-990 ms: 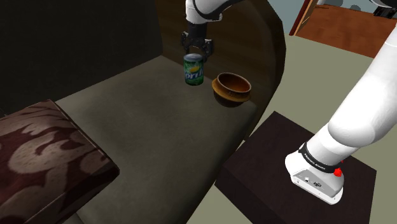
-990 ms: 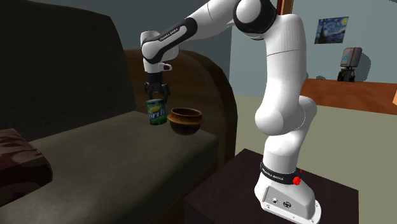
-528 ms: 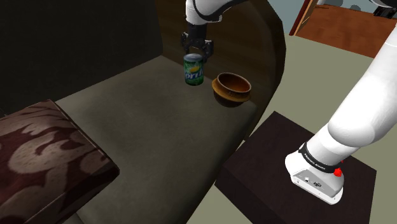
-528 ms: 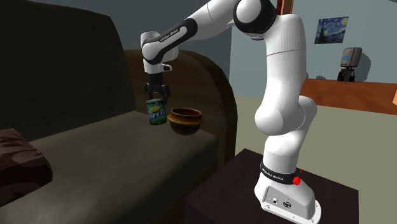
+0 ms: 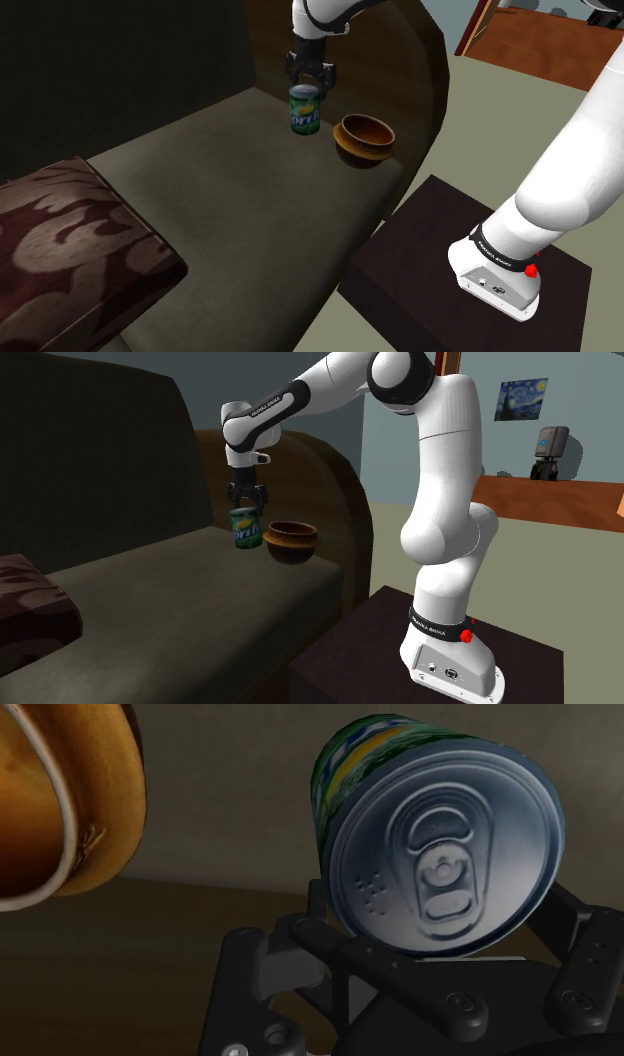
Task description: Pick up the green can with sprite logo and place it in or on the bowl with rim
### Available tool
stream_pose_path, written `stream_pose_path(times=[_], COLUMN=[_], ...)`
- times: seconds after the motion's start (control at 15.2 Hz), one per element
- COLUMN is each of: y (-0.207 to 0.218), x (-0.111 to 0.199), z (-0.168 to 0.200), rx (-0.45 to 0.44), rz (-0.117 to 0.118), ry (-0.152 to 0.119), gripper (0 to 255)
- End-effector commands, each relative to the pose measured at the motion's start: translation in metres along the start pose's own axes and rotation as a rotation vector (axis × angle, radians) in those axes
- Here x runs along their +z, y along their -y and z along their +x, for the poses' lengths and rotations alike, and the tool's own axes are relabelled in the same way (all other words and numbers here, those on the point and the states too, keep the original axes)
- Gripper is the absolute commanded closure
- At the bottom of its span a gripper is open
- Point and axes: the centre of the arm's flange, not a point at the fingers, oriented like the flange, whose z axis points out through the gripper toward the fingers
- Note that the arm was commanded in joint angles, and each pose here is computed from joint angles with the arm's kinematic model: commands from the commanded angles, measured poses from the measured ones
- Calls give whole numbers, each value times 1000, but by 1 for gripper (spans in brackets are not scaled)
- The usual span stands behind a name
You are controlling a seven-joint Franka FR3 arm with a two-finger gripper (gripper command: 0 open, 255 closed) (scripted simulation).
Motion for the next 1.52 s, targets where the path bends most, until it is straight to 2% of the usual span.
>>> stream_pose_path(times=[0.0, 0.13, 1.45], y=[-4, -1, 0], x=[7, 15, -90], z=[14, 13, 22], rx=[25, 25, 25], rz=[-18, -18, -18], ry=[0, 0, 0], gripper=[255, 255, 255])
